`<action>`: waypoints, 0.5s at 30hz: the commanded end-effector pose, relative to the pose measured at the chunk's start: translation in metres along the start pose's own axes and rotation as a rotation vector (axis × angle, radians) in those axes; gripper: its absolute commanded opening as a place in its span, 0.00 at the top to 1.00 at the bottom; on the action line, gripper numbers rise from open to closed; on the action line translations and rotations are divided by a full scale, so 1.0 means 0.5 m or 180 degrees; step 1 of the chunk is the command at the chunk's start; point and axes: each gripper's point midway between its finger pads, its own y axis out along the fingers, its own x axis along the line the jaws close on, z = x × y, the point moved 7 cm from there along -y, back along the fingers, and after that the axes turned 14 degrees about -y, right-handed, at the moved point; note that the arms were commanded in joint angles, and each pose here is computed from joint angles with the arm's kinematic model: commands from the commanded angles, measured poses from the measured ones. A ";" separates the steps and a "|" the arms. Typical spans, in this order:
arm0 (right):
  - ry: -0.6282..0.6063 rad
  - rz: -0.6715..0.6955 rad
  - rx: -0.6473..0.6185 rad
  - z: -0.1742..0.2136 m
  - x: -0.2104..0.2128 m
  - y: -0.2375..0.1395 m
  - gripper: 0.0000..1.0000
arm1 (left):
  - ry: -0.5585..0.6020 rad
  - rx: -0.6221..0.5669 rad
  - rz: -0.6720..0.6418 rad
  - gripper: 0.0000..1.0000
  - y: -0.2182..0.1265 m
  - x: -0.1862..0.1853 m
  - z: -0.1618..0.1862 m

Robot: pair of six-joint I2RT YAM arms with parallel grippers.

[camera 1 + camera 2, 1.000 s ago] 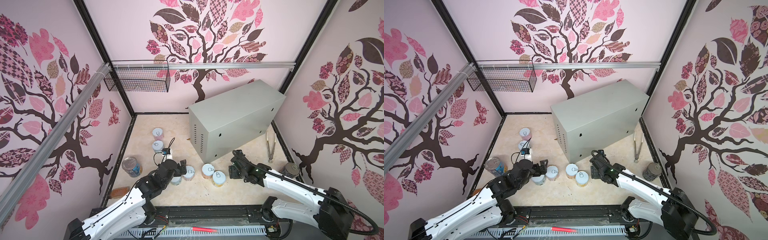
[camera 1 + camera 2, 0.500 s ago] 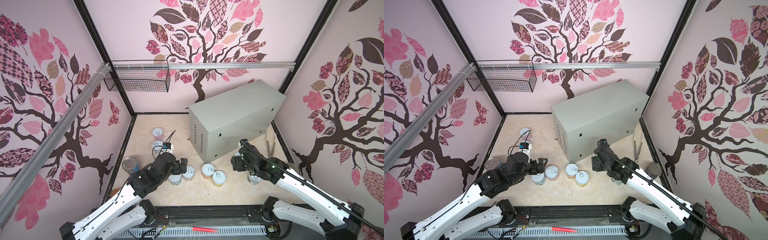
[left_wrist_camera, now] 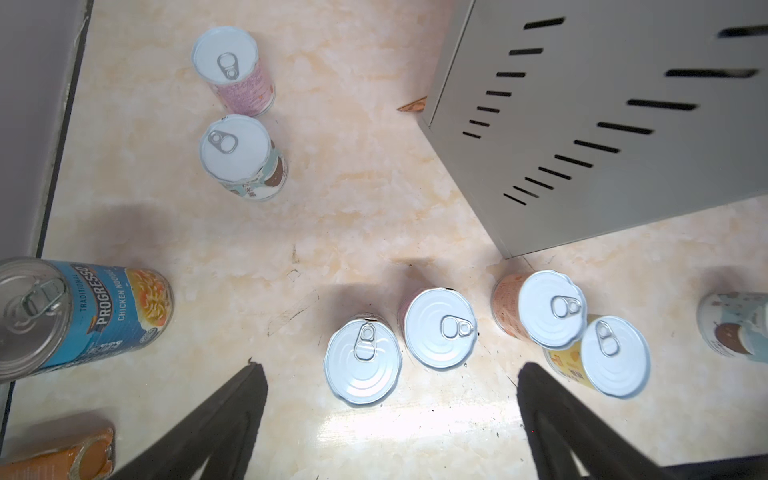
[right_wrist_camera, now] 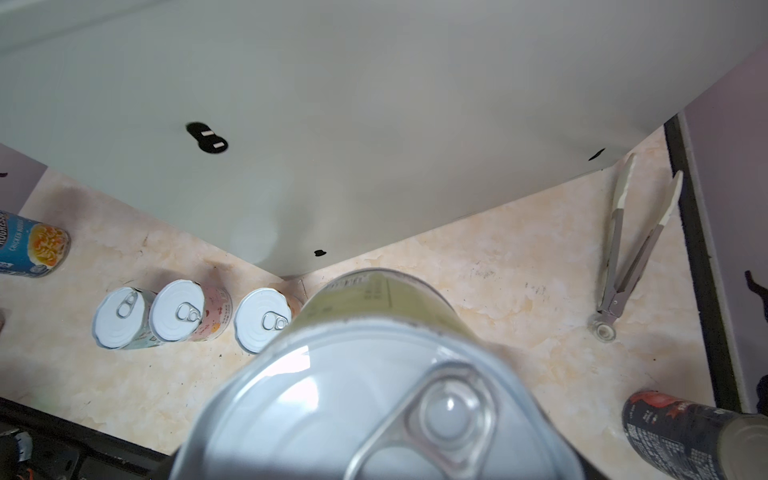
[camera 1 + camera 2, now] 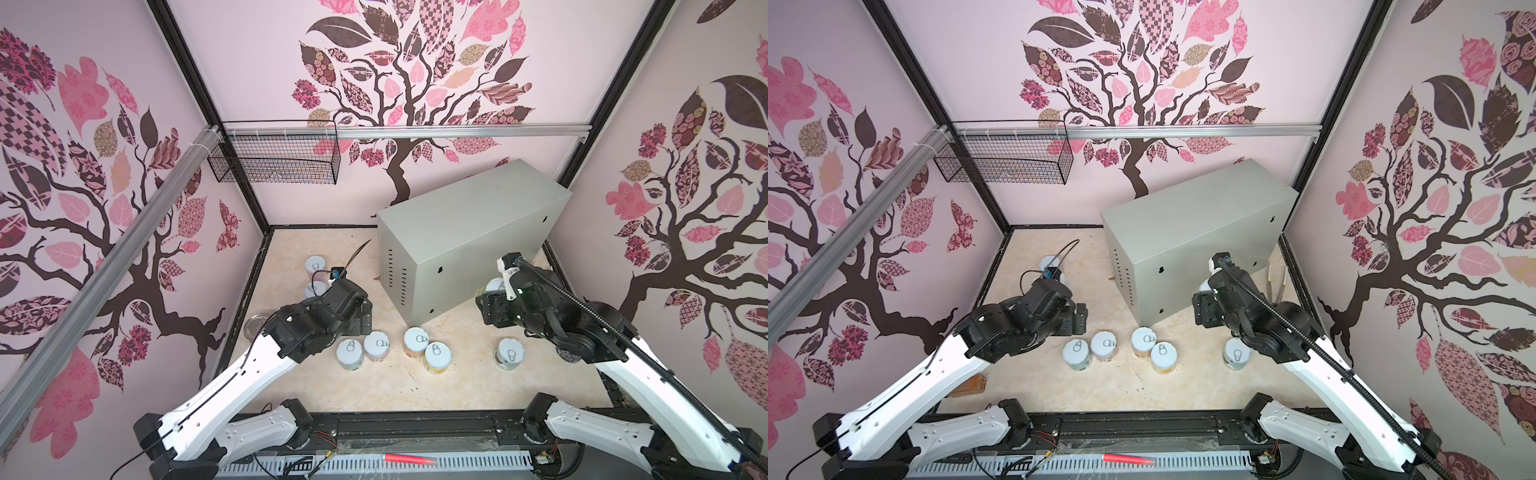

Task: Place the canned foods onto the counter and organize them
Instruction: 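Lift the yellow-green can with the right gripper up over the grey cabinet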

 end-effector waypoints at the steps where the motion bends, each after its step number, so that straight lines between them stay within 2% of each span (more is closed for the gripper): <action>1: -0.0006 0.0099 -0.0217 -0.049 -0.017 -0.049 0.56 | 0.0057 -0.0250 0.0554 0.02 -0.076 0.001 -0.023; 6: 0.0032 0.0224 -0.0370 -0.110 -0.028 -0.090 0.58 | 0.0155 -0.0379 0.0614 0.02 -0.125 0.005 -0.049; 15: 0.0043 0.0470 -0.0621 -0.234 -0.039 -0.122 0.59 | 0.0348 -0.0225 0.0911 0.02 -0.147 -0.041 -0.074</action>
